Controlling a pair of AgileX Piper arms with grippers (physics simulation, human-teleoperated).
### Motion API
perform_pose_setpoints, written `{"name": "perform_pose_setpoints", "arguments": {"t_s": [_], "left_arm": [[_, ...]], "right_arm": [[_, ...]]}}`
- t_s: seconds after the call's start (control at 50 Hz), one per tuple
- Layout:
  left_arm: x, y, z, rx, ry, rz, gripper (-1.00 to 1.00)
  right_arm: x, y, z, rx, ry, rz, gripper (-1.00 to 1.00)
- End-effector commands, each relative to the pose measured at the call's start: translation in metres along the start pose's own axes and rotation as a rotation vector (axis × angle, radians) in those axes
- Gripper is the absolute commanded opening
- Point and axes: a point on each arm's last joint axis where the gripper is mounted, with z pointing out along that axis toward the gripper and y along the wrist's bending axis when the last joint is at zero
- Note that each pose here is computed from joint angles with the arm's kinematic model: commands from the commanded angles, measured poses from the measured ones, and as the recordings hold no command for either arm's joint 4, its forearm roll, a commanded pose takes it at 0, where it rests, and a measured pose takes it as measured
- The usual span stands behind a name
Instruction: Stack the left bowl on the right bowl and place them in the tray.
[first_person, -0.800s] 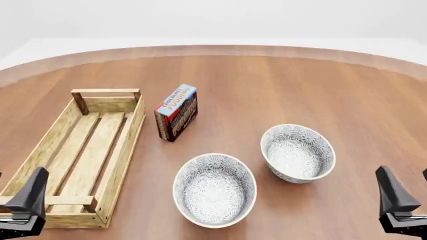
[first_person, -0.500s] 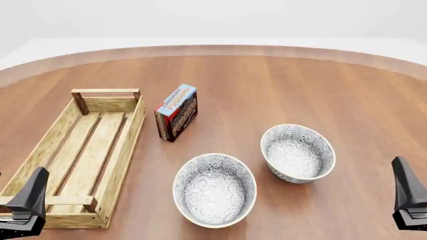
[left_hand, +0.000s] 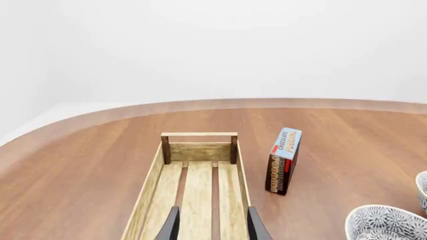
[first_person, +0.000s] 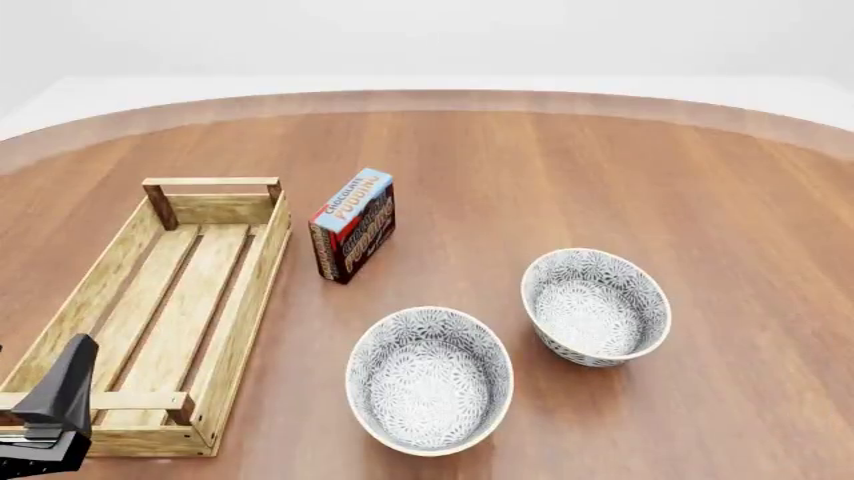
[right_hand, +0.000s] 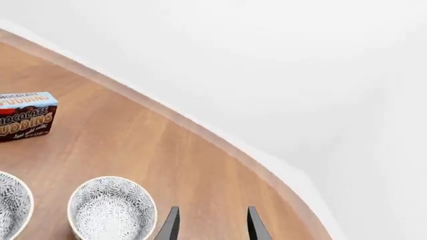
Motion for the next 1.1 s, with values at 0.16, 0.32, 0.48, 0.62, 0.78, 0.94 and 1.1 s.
{"name": "perform_pose_setpoints", "arguments": {"t_s": [0.16, 0.32, 0.48, 0.62, 0.78, 0.94, 1.1], "left_arm": [[0.000, 0.000, 0.000, 0.000, 0.000, 0.000, 1.00], [0.000, 0.000, 0.000, 0.000, 0.000, 0.000, 1.00], [0.000, 0.000, 0.000, 0.000, 0.000, 0.000, 1.00], [0.000, 0.000, 0.000, 0.000, 0.000, 0.000, 1.00], [0.000, 0.000, 0.000, 0.000, 0.000, 0.000, 1.00], [0.000, 0.000, 0.000, 0.000, 0.000, 0.000, 1.00], [0.000, 0.000, 0.000, 0.000, 0.000, 0.000, 1.00]], "right_arm": [[-0.011, 0.023, 0.074, -0.395, 0.127, -0.253, 1.00], [-0.009, 0.038, 0.104, -0.467, 0.154, -0.330, 1.00], [-0.017, 0.058, 0.130, -0.596, 0.195, -0.337, 1.00], [-0.023, 0.072, 0.147, -0.661, 0.220, -0.325, 1.00], [-0.020, 0.101, 0.161, -0.777, 0.273, -0.336, 1.00], [-0.024, 0.126, 0.176, -0.851, 0.294, -0.344, 1.00], [-0.027, 0.143, 0.191, -0.882, 0.313, -0.336, 1.00]]}}
